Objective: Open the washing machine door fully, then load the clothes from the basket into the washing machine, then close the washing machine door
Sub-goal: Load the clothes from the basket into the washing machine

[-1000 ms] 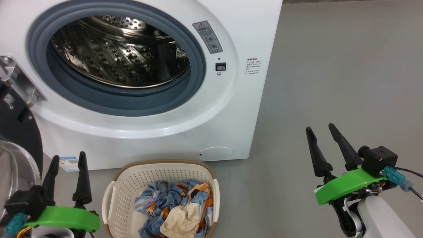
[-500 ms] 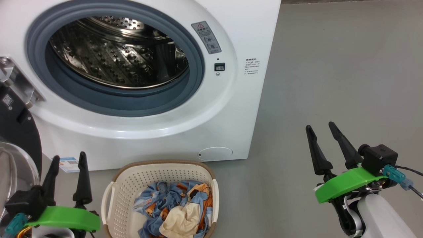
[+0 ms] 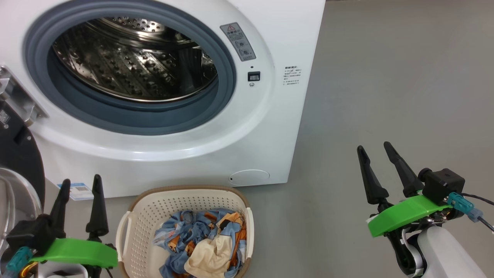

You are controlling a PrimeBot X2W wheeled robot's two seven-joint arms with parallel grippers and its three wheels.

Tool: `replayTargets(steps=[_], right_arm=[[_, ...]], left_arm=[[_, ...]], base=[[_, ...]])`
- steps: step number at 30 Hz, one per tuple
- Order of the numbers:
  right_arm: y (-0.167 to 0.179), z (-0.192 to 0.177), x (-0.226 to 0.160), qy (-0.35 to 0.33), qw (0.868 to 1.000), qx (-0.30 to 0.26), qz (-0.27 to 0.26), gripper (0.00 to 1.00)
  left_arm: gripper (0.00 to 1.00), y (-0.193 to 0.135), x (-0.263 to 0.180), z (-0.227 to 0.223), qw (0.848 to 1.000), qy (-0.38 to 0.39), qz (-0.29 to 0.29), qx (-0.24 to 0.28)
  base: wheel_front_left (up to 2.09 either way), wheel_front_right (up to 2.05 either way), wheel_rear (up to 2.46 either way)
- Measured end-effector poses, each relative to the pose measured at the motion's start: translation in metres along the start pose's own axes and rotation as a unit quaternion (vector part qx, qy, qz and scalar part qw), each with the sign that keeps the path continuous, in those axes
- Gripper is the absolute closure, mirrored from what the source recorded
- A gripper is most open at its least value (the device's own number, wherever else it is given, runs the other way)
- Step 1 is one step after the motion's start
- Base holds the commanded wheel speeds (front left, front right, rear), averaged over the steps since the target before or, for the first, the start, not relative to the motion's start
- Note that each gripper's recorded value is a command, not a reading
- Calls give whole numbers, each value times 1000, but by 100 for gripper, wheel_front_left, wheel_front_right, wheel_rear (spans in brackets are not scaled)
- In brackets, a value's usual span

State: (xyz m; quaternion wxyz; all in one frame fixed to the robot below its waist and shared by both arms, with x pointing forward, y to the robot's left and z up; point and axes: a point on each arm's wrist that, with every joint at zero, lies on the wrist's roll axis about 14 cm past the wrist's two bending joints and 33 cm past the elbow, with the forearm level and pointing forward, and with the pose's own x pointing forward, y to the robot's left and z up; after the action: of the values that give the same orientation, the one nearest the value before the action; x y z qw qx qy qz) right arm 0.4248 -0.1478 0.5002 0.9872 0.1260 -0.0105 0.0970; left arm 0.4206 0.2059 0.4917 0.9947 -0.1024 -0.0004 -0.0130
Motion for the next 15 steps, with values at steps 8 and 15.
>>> replayTargets(steps=[8, 15], right_arm=[[-6, -7, 1, 9, 1000, 2, -8, 0], [-12, -16, 6, 17, 1000, 6, -18, 0]], left_arm=[[0, -1, 5, -14, 1000, 18, -3, -1], [0, -5, 17, -30, 999, 39, -14, -4]], base=[[0, 0, 0], [0, 0, 0]])
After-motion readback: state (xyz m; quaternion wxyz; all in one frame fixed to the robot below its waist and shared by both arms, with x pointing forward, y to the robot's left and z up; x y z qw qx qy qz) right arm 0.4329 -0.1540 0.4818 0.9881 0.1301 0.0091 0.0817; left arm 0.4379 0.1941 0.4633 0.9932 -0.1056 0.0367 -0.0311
